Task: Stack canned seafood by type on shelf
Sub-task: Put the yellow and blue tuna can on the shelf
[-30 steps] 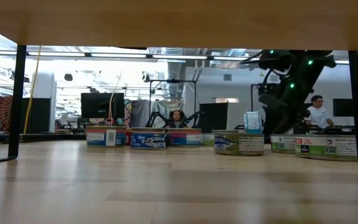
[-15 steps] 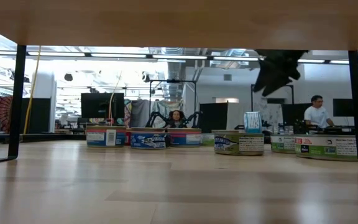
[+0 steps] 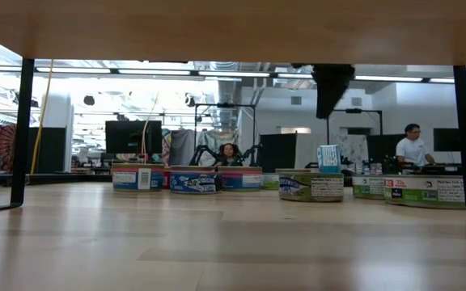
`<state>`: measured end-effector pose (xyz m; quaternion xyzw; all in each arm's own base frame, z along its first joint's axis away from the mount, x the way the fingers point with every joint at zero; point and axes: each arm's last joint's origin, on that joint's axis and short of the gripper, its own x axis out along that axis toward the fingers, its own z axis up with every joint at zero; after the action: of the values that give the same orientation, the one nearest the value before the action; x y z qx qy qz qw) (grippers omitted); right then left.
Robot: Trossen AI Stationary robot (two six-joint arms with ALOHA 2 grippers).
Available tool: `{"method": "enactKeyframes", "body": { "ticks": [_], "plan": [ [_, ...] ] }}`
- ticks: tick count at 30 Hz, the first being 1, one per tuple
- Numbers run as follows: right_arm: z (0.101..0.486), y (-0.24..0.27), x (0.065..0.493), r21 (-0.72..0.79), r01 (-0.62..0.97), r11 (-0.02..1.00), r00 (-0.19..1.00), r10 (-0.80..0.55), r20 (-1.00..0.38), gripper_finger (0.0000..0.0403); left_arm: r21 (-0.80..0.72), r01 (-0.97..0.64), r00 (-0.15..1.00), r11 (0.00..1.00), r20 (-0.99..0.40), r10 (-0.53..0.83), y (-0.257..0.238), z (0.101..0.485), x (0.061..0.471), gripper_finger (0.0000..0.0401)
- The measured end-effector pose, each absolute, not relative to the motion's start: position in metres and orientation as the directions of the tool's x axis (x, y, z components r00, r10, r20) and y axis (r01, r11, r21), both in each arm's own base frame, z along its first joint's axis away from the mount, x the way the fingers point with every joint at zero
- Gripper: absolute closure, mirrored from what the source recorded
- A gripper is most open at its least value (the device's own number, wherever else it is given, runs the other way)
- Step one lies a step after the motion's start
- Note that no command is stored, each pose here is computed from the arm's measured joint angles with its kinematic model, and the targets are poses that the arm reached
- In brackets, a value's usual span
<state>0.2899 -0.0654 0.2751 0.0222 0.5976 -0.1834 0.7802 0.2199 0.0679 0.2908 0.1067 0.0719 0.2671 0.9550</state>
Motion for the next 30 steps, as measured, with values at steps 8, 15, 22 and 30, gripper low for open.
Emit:
{"method": "enactKeyframes", "body": {
  "ticks": [8, 15, 22, 30],
  "plan": [
    [0.279, -0.041, 0.299, -0.302, -0.328, 0.895, 0.221, -0.238, -0.946, 0.0116, 0.305, -0.419, 0.875, 0.855, -0.117, 0.47, 0.066, 0.287, 0.22, 0.0233],
    [0.276, -0.037, 0.302, -0.329, -0.463, 0.823, 0.211, -0.258, -0.943, 0.0116, 0.332, -0.408, 0.876, 0.85, -0.119, 0.467, 0.066, 0.287, 0.221, 0.0233],
    [0.246, -0.041, 0.316, -0.278, -0.495, 0.823, 0.077, -0.277, -0.958, 0.0116, 0.339, -0.406, 0.877, 0.849, -0.117, 0.466, 0.066, 0.287, 0.221, 0.0233],
    [0.243, -0.041, 0.319, -0.261, -0.6, 0.756, 0.023, -0.309, -0.951, 0.0116, 0.339, -0.405, 0.878, 0.849, -0.116, 0.465, 0.066, 0.287, 0.221, 0.0233]
  ]
}}
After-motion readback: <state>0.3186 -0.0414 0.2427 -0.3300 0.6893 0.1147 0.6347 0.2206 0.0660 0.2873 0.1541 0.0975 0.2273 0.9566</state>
